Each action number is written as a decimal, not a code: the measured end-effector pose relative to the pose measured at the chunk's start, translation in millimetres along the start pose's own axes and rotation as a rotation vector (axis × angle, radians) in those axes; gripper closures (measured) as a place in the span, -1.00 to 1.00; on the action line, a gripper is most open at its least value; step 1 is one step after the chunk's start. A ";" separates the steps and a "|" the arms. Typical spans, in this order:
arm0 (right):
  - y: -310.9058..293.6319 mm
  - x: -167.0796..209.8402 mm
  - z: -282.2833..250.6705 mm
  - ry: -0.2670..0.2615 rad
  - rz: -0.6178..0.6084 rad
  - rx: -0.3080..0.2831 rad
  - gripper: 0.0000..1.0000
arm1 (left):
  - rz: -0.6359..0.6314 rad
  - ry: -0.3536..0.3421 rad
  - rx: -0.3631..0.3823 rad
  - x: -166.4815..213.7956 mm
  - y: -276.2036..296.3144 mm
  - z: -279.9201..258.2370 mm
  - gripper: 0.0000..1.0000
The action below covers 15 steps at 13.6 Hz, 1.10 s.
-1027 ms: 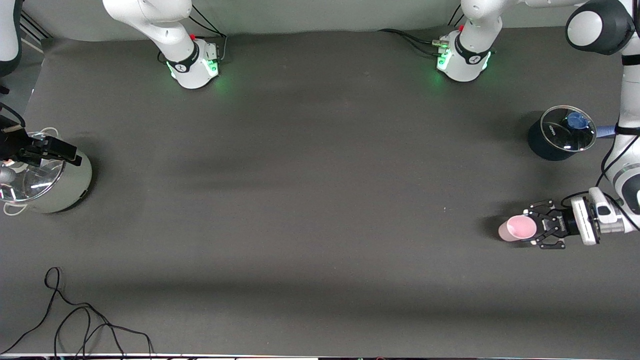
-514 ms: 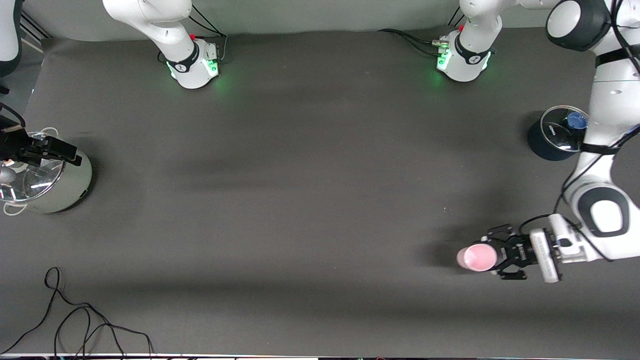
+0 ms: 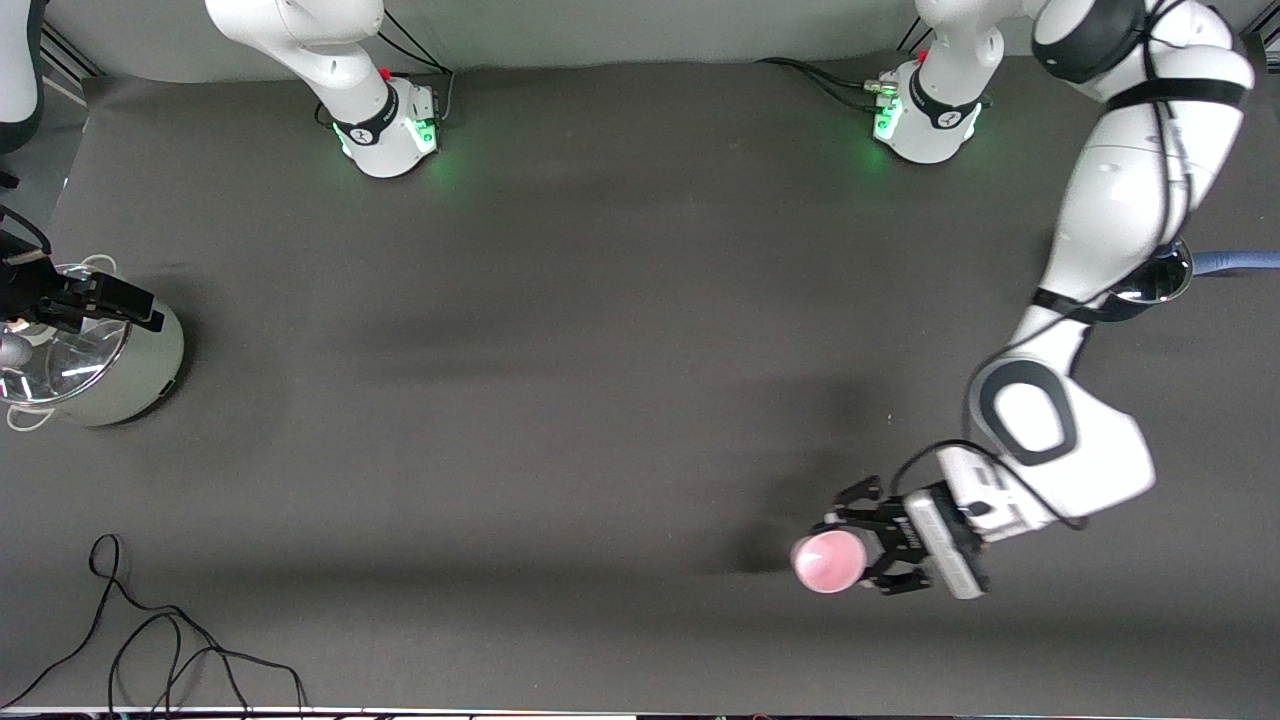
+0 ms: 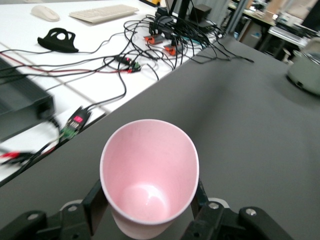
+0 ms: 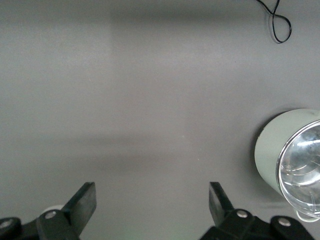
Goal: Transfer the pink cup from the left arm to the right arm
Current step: 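Lift the pink cup with the left gripper toward the table middle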
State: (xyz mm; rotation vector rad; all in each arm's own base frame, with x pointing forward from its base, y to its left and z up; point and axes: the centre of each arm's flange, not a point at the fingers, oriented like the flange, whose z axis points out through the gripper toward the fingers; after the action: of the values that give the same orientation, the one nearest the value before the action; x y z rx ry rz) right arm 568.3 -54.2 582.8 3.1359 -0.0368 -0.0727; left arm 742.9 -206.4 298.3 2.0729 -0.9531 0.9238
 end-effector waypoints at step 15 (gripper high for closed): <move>-2.5 0.2 0.0 0.000 -0.004 0.000 -1.00 | 0.062 0.077 0.180 95.0 296.9 169.1 -0.44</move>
State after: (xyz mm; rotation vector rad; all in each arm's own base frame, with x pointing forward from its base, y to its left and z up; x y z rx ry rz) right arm 568.5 -51.7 582.8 3.1362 -0.0301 -0.0727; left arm 600.4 -524.0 366.3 2.1490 -0.9270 1.1511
